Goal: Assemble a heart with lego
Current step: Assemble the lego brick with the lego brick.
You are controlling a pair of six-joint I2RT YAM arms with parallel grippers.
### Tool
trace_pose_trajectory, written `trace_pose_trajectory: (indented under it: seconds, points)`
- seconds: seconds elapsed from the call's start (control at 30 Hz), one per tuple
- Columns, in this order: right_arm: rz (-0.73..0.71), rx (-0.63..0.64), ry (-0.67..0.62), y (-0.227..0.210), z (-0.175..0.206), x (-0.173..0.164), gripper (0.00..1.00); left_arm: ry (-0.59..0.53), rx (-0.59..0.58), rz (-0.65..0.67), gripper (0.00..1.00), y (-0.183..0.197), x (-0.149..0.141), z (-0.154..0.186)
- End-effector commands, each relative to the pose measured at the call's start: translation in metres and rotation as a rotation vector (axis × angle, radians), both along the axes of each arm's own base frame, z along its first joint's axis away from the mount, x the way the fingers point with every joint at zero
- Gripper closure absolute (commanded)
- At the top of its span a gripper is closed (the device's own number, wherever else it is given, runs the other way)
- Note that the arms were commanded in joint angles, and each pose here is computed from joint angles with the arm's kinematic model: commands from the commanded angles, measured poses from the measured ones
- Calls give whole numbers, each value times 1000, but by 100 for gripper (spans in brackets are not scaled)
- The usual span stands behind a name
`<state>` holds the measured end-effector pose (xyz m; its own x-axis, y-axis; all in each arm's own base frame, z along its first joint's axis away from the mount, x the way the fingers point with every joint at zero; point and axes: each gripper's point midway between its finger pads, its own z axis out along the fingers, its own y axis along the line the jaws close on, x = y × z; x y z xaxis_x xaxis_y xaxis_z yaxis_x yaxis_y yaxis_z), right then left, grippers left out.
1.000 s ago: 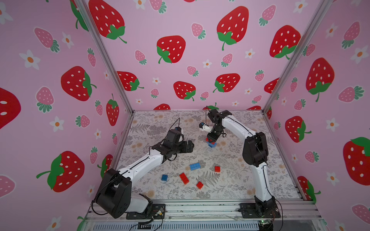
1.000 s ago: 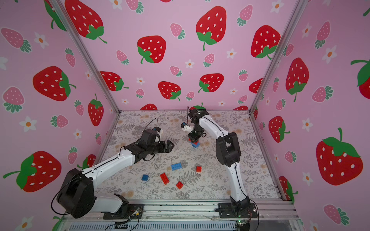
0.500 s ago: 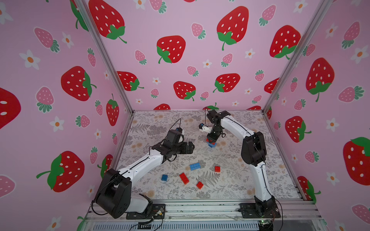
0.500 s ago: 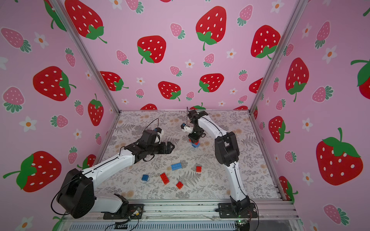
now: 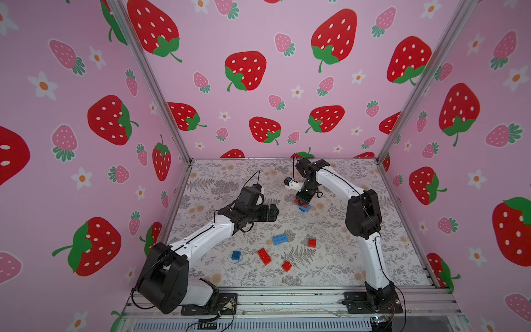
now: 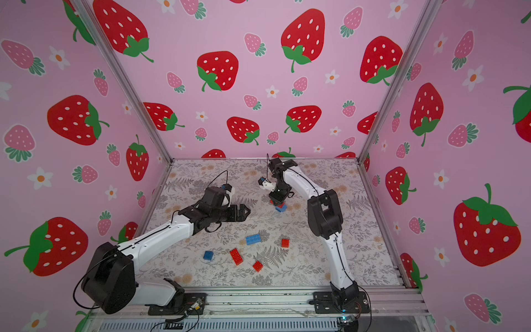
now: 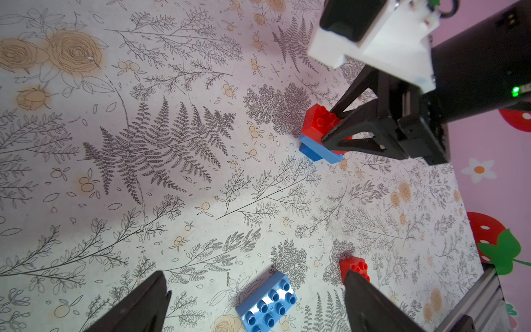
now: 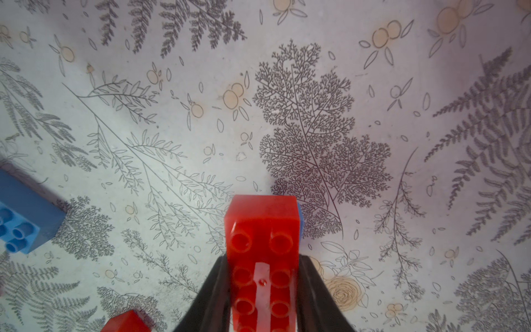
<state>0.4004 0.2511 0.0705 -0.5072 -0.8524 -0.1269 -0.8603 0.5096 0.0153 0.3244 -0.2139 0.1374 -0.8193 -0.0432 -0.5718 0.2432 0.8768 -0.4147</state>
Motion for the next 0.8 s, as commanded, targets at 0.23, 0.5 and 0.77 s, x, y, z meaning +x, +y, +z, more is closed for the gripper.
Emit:
trace_pose_trajectory:
  seconds: [0.23, 0.5, 0.77]
  points:
    - [-62, -14, 69, -13, -24, -7, 71, 10, 24, 7, 1, 6, -3, -4]
    - [-96, -71, 59, -21, -42, -2, 71, 11, 31, 11, 1, 8, -5, -4]
    - [-79, -64, 70, -20, -47, -11, 71, 13, 29, 14, 1, 9, -6, -6]
